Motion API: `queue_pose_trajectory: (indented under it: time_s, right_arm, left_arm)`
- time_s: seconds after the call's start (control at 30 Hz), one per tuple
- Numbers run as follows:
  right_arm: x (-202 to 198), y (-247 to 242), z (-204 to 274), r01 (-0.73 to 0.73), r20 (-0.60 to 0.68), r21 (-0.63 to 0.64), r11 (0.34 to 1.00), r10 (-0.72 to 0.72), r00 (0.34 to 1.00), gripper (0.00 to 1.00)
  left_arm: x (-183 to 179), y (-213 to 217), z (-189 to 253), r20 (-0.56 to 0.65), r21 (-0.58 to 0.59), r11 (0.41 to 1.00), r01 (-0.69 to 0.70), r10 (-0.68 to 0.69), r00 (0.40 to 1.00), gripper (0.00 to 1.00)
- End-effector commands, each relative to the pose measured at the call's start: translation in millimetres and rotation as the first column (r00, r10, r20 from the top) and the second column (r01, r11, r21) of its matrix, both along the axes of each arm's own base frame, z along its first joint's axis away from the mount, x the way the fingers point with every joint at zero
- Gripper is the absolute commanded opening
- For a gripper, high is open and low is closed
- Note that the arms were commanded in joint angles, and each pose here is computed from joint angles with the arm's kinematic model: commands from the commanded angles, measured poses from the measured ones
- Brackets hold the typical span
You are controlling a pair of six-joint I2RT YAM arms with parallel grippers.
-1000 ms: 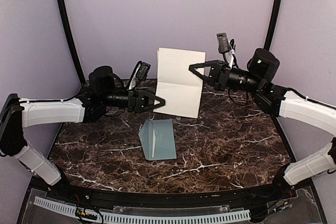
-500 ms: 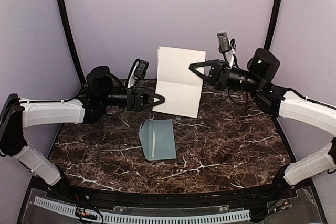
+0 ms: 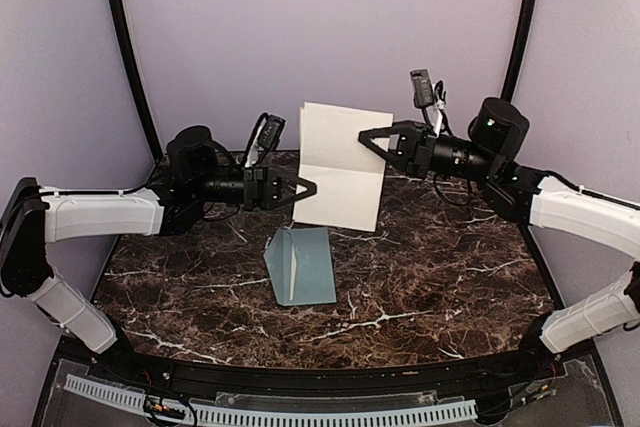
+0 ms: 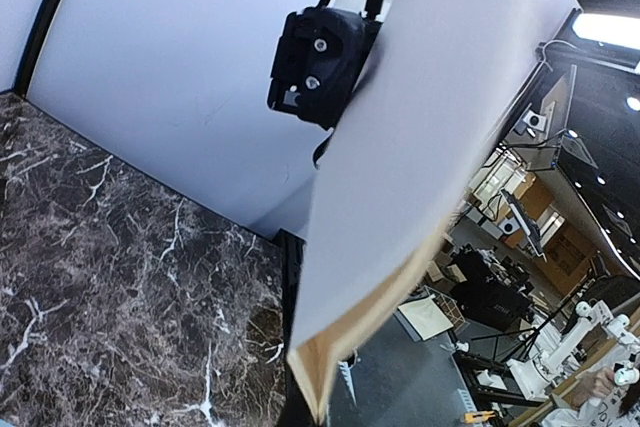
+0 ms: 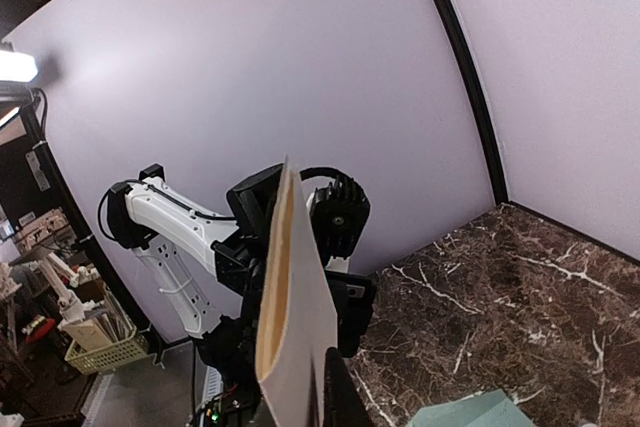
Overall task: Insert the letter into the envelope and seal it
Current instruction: Fold the letter.
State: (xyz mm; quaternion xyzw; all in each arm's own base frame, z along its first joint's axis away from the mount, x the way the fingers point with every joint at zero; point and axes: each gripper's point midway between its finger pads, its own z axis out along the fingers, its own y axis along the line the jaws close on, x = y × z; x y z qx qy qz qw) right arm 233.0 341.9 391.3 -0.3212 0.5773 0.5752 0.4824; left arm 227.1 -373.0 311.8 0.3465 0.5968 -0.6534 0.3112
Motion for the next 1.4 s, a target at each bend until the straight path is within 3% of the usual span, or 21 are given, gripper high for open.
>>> queue_pose_trajectory:
  time_s: [0.0, 0.07, 0.13, 0.3, 0.47, 0.7, 1.0, 1.17, 1.37]
  right_arm:
    - [-7, -6, 7, 0.01, 0.032, 0.016, 1.0, -0.01, 0.999, 0.4]
    - [-9, -10, 8, 0.02, 0.048, 0.018, 1.0, -0.021, 0.999, 0.6]
    - [-6, -13, 8, 0.034, 0.05, 0.01, 0.999, -0.035, 0.998, 0.7]
    - [3, -27, 12, 0.113, 0.047, -0.027, 0.993, -0.112, 0.993, 0.86]
    - [6, -44, 22, 0.195, 0.062, -0.046, 0.98, -0.192, 0.979, 0.93]
    - [16, -47, 7, 0.23, 0.058, -0.164, 0.959, -0.224, 0.973, 0.96]
    - [1, -15, -53, -0.024, -0.071, -0.34, 0.94, 0.0, 0.997, 0.89]
    - [-12, 10, -85, -0.155, -0.14, -0.44, 0.884, 0.103, 0.985, 0.86]
    - [-26, 26, -100, -0.249, -0.178, -0.458, 0.853, 0.186, 0.966, 0.75]
  left_arm:
    - [6, 4, -1, 0.086, 0.063, 0.997, -0.042, 0.036, 0.996, 0.0]
    - [9, 7, -6, 0.125, 0.111, 0.991, -0.071, 0.056, 0.99, 0.0]
    - [14, 11, -14, 0.17, 0.161, 0.98, -0.121, 0.094, 0.981, 0.0]
    - [22, 24, -36, 0.26, 0.243, 0.945, -0.22, 0.155, 0.953, 0.0]
    - [15, 28, -45, 0.279, 0.285, 0.939, -0.192, 0.11, 0.954, 0.0]
    - [8, 32, -51, 0.302, 0.301, 0.937, -0.179, 0.084, 0.949, 0.0]
    - [-8, 25, -56, 0.262, 0.297, 0.951, -0.091, 0.011, 0.965, 0.0]
    - [-11, 22, -59, 0.26, 0.307, 0.949, -0.07, -0.013, 0.966, 0.0]
    - [-16, 18, -59, 0.234, 0.298, 0.954, -0.025, -0.047, 0.971, 0.0]
